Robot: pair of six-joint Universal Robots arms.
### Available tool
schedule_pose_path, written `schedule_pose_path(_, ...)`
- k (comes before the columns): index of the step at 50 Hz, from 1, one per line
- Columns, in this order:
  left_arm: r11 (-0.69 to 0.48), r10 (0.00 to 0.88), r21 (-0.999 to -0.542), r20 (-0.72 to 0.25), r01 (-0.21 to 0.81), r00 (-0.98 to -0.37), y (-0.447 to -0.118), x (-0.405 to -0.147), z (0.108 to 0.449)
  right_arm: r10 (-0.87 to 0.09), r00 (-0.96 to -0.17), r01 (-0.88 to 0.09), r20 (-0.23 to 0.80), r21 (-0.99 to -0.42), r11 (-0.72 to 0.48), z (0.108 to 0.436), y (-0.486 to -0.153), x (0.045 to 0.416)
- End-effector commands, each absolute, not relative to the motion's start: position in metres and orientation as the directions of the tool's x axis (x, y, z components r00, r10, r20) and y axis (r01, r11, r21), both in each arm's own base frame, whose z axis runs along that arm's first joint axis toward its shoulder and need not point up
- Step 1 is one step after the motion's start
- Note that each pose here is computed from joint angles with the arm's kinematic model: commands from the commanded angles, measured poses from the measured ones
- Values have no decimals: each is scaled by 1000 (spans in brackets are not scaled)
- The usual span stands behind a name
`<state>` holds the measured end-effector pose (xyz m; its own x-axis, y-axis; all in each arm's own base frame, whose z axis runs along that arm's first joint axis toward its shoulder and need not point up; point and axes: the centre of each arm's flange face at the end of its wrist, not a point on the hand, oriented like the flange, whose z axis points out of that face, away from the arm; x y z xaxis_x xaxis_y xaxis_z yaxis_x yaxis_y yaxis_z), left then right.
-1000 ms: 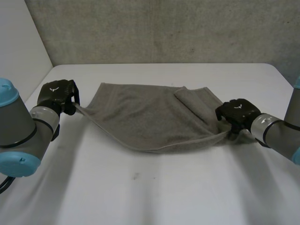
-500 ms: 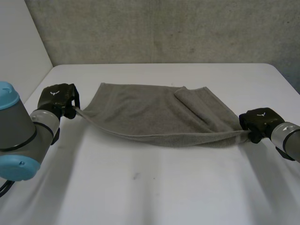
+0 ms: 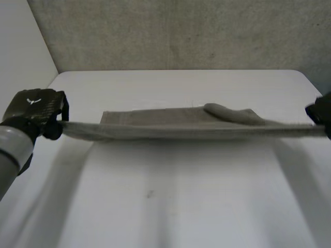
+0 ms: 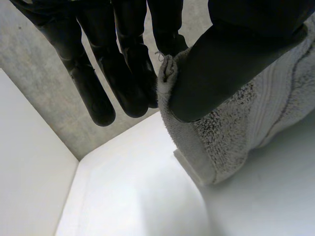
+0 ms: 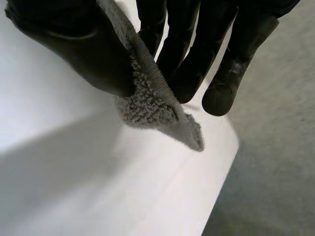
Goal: Fold the towel.
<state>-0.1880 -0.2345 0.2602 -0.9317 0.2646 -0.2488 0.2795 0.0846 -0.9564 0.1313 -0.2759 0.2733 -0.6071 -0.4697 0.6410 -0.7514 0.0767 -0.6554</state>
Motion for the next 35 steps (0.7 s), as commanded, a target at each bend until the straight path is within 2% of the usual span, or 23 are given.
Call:
schedule_pose_path(1,31,258,-936,-331,350,-908,-200,-180,271,-530,-536,-807,657,-583,93,289,-244,128)
schedule_pose_path(4,20,252,-933,-343,359,-905,-199,-178,274,-502,-539,-803,676,-592,64,296,-246,126)
schedule_pose_path(9,25,251,-932,-345,363,-904,-204,-179,272,-514,-537,-790,669,-613,28,297,-248,127)
schedule_pose_path(11,76,274,-925,-341,373,-899,-212,-181,257,-565,-543,-776,621,-628,56,280,-257,128)
schedule_pose_path(16,118,343,-915,-327,385,-881,-232,-193,234,-617,-547,-775,566,-622,115,248,-280,126)
schedule_pose_path(20,150,364,-908,-317,391,-876,-252,-201,217,-640,-535,-780,552,-613,123,233,-292,132)
schedule_pose_path(22,160,374,-905,-313,393,-873,-276,-210,208,-650,-516,-788,558,-606,106,222,-308,145)
schedule_pose_path(25,152,370,-905,-321,397,-872,-291,-215,206,-643,-509,-792,572,-603,91,220,-319,153)
schedule_pose_path(27,103,348,-920,-323,378,-880,-325,-226,213,-606,-509,-791,611,-609,50,225,-342,170)
schedule_pose_path(28,103,348,-920,-323,378,-880,-325,-226,213,-606,-509,-791,611,-609,50,225,-342,170)
schedule_pose_path(30,17,312,-937,-327,349,-892,-358,-235,231,-535,-535,-772,654,-636,-6,242,-371,185)
schedule_pose_path(31,17,312,-937,-327,349,-892,-358,-235,231,-535,-535,-771,654,-636,-7,242,-371,185)
schedule_pose_path(32,-43,292,-945,-323,325,-900,-374,-240,247,-483,-557,-751,676,-658,-54,256,-386,194)
schedule_pose_path(33,-44,292,-945,-323,325,-900,-374,-240,247,-421,-588,-722,691,-682,-111,274,-401,203)
schedule_pose_path(34,-113,270,-949,-313,293,-911,-388,-244,267,-420,-588,-722,691,-683,-111,274,-401,203)
schedule_pose_path(35,-190,255,-948,-300,256,-919,-399,-249,290,-349,-629,-682,695,-709,-181,297,-413,211)
